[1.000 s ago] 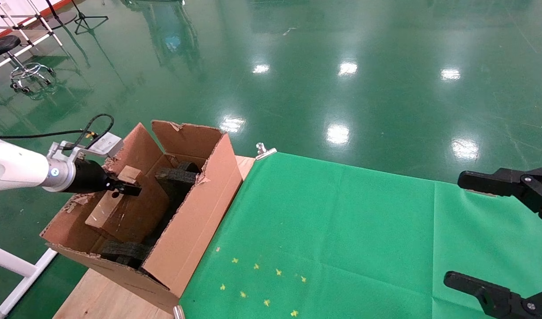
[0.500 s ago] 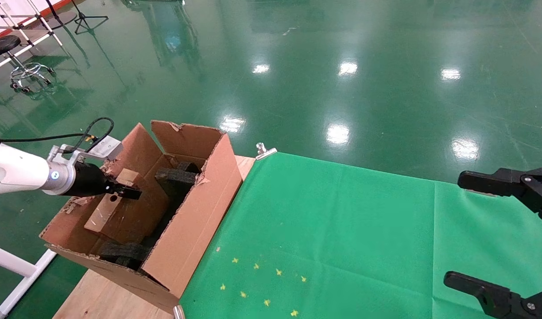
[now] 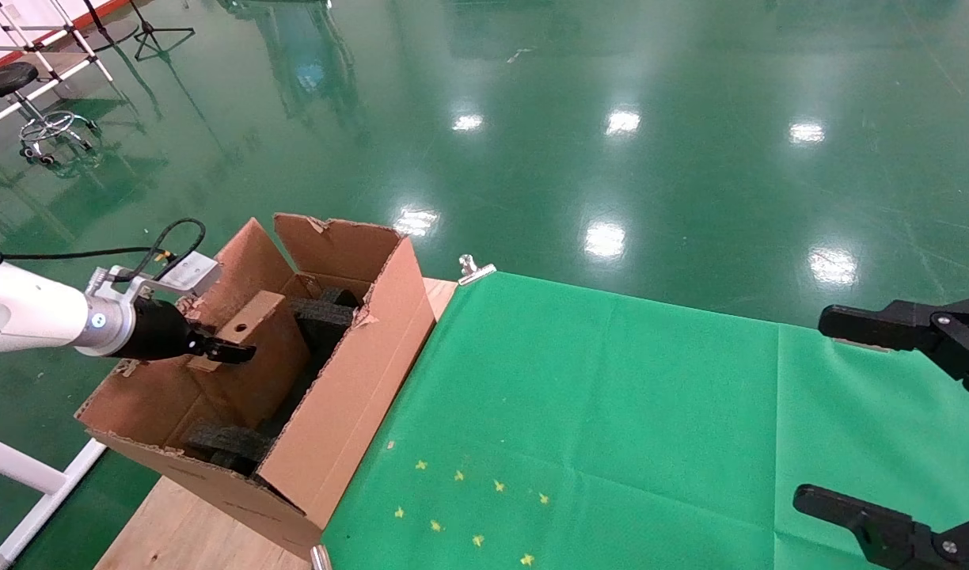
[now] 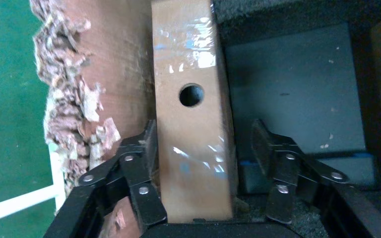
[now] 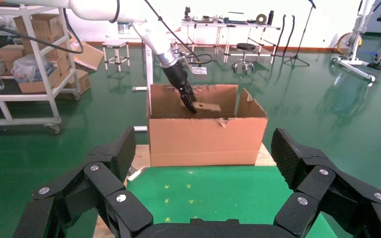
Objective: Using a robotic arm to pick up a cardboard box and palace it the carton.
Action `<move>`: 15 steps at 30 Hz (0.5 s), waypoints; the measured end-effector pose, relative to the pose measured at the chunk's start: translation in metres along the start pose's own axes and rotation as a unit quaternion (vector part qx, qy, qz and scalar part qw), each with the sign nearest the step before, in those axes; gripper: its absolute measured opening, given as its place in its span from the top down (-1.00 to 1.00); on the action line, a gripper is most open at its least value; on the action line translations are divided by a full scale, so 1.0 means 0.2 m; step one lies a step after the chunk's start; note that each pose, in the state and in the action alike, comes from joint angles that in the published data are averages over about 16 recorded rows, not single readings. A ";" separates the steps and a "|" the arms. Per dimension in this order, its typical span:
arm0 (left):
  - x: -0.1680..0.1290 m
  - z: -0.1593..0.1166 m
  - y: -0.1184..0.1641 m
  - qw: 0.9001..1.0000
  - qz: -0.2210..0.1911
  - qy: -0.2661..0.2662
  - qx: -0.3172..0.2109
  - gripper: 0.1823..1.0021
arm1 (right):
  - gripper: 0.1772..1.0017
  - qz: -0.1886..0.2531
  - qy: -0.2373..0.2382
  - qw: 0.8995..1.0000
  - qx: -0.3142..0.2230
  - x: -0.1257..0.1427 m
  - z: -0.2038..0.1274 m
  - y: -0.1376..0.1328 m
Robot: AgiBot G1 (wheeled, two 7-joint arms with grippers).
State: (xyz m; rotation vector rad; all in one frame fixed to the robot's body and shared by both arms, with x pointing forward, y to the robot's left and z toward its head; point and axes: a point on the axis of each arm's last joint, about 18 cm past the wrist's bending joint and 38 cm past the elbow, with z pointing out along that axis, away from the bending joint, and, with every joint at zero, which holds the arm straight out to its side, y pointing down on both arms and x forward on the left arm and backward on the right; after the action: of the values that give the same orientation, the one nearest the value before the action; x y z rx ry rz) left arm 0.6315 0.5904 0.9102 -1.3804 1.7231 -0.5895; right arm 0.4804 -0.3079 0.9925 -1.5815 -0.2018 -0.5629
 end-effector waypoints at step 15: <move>0.04 -0.34 -0.39 0.982 0.049 0.095 0.157 -0.77 | -1.00 0.000 0.000 1.000 0.000 0.00 0.00 0.00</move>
State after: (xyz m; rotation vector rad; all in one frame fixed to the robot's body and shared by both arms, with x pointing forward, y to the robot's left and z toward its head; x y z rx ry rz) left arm 0.6190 0.5521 1.0048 -1.0383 1.7457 -0.9187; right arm 0.4804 -0.3079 0.9925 -1.5813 -0.2016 -0.5631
